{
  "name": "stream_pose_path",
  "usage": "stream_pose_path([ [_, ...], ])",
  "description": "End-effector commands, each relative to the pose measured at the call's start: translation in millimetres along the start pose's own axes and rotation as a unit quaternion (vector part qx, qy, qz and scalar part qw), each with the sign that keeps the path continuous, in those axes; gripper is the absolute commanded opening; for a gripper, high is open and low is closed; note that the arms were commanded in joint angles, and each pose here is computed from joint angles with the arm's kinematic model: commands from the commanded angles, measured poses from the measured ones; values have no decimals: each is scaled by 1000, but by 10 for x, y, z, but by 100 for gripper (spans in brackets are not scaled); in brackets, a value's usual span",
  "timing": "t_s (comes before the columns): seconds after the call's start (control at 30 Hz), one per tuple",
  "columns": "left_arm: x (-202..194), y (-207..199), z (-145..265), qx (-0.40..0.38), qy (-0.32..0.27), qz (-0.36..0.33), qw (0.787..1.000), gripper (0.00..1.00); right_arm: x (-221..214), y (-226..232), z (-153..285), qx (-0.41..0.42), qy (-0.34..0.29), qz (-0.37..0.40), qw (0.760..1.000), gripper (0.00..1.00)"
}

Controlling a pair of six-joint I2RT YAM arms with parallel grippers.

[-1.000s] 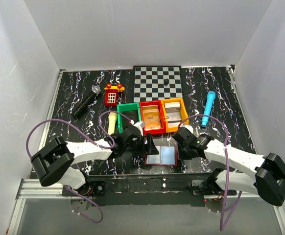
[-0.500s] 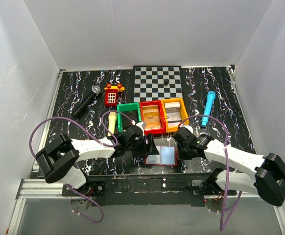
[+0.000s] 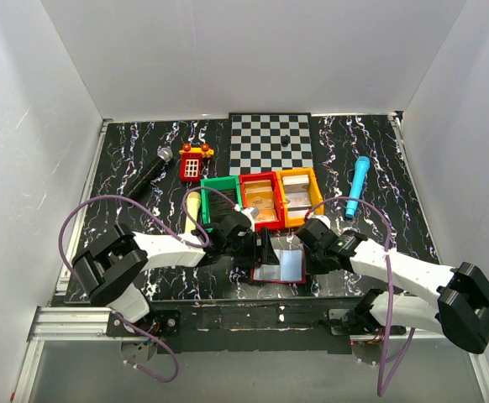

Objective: Take the credit cards out of the card holder
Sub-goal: Remove the credit card from the card holder.

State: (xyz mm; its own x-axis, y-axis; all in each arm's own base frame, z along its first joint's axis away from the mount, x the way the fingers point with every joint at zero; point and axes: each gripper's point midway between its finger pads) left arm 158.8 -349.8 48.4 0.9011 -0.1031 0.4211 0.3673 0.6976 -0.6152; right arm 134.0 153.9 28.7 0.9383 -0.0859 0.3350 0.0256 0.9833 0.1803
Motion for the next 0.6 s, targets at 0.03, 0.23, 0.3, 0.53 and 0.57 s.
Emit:
stream_pose_path([
  [0.03,32,-194,-75,-50,7,-27,998,68,-16,56,-17,19,3,0,1000,1],
  [0.23,10,-326,-142,-93,18,-37,995,68,-22,66,-11,23,4,0,1000,1],
  [0.3,38,-370,-123,-104,10,-40,994,68,-28,55,-10,22,4,-2,1000,1],
  [0.53,53,-378,-49,-107,-3,-38,994,68,-11,38,5,19,-2,-9,1000,1],
  [0.57,61,-373,-29,-105,-8,-38,994,68,-10,29,14,19,-3,-10,1000,1],
])
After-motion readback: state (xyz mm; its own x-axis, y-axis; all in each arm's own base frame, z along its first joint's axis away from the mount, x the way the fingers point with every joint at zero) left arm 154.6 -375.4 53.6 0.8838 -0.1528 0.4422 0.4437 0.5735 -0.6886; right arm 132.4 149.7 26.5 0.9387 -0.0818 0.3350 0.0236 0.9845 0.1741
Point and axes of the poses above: each gripper's point midway between its finger pads, its own z axis back along the fingers, its own y axis along the line the jaws close on, x = y × z, and after that the axes turned 10 degrees about -z, right-handed
